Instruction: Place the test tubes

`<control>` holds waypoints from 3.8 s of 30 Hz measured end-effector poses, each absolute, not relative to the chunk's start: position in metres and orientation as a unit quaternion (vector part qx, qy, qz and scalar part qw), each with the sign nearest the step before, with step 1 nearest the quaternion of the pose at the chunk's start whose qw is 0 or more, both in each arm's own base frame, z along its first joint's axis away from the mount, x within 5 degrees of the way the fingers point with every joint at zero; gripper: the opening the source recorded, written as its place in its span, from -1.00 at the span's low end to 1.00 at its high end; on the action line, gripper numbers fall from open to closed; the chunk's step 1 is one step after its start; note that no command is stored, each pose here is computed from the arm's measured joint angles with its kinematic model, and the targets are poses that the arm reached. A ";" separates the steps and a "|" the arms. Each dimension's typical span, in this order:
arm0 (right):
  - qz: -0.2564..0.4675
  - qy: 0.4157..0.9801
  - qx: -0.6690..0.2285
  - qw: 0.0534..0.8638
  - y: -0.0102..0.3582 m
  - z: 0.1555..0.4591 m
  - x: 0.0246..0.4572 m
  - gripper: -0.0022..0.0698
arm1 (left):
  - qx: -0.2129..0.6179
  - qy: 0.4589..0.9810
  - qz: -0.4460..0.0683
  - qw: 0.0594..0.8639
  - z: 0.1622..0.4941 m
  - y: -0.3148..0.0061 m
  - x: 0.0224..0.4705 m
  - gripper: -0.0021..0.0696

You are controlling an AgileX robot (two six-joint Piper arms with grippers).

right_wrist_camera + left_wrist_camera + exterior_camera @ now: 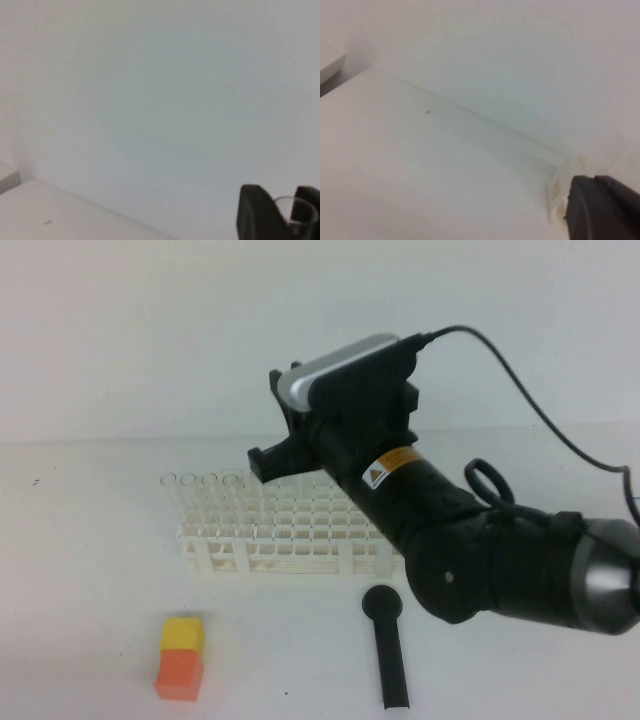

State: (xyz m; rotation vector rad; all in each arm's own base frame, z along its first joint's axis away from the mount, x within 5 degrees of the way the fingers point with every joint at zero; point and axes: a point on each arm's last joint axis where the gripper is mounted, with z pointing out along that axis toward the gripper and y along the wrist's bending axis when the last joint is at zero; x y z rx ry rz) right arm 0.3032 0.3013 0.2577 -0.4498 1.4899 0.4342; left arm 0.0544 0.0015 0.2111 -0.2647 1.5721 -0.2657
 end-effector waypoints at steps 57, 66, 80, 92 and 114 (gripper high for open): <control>0.174 0.692 -0.206 0.669 0.336 0.182 0.308 -0.60 | -0.016 0.794 -0.019 0.607 0.181 0.001 0.053 -0.95; 0.176 0.704 -0.190 0.661 0.337 0.169 0.309 -0.60 | -0.022 0.794 -0.041 0.607 0.181 -0.002 0.053 -0.95; 0.167 0.710 -0.184 0.659 0.338 0.150 0.309 -0.60 | -0.023 0.791 -0.042 0.610 0.181 -0.002 0.053 -0.95; 0.161 0.707 -0.187 0.663 0.338 0.150 0.310 -0.60 | -0.023 0.791 -0.042 0.610 0.181 -0.002 0.053 -0.95; 0.148 0.693 -0.188 0.680 0.334 0.184 0.308 -0.20 | -0.023 0.792 -0.042 0.609 0.181 -0.002 0.053 -0.95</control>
